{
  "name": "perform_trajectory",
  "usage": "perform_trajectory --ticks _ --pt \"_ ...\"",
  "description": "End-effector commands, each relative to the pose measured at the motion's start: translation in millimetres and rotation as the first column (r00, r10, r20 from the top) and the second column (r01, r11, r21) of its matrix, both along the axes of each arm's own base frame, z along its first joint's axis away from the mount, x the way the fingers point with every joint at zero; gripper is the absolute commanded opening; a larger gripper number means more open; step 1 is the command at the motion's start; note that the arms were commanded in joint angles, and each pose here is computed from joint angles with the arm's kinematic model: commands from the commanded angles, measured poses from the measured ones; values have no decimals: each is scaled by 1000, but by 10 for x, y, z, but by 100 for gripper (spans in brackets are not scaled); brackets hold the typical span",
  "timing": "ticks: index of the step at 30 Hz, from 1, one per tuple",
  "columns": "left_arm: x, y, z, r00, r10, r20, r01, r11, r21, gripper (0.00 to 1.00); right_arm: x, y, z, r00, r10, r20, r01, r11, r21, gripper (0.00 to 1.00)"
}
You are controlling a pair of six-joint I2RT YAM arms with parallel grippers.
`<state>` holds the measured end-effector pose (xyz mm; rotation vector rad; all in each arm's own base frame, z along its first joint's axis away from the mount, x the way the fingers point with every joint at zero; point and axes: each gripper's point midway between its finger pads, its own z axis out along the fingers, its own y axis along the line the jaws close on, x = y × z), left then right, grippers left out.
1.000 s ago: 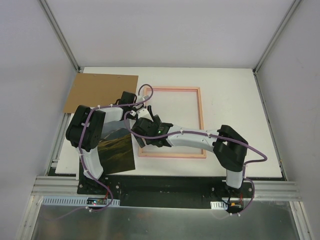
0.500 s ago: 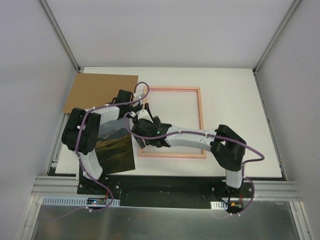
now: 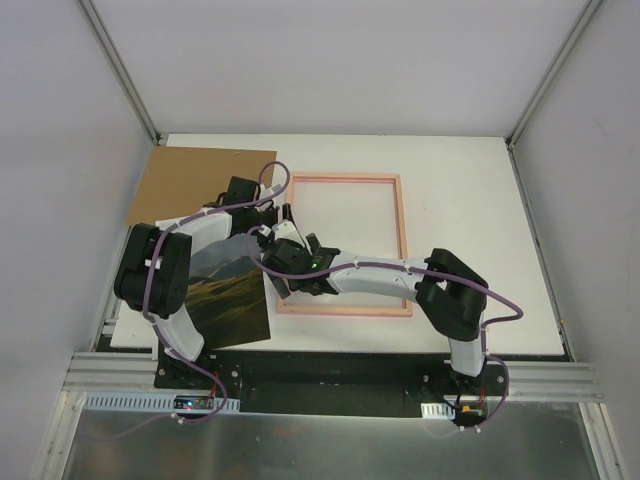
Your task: Put the photo into the frame
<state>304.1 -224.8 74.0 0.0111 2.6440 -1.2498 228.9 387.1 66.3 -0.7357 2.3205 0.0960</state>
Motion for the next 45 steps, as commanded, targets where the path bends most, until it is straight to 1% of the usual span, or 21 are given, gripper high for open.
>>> perform_trajectory --ticks 1,13,21,26,29,34,36,38,40,42,43,45 --pt "6 126 137 999 20 47 -22 999 42 64 31 94 88 1000 -10 8 10 1000 27 96" --pt "44 410 204 992 113 61 -120 983 136 66 12 171 -11 1000 4 -24 -3 999 43 96" --pt "62 525 216 987 147 71 -157 973 168 67 2 254 -16 999 22 -46 -18 997 79 96" --pt "72 543 229 986 153 73 -163 972 170 67 -11 286 61 998 31 -49 -26 994 109 96" --pt "79 541 252 985 155 79 -167 972 166 67 12 256 286 998 29 -47 -20 985 169 96" --pt "113 589 329 976 185 117 -204 962 183 66 172 -35 757 1000 -24 -8 25 965 260 96" --pt "138 645 328 968 213 131 -237 949 206 65 264 -234 904 997 -71 -5 69 953 295 96" --pt "157 694 286 963 237 131 -263 936 233 63 322 -480 935 992 -126 -23 127 940 317 96" --pt "202 715 243 957 263 122 -287 925 250 56 400 -753 985 981 -194 -29 192 921 340 96" --pt "270 761 187 946 301 122 -324 904 278 49 492 -1069 1007 961 -273 -35 267 894 359 96" --pt "315 789 152 938 324 124 -347 891 292 43 508 -1217 1066 952 -304 -34 294 876 382 96" --pt "386 806 104 926 355 126 -377 873 310 36 553 -1489 1044 932 -359 -51 349 849 396 96"
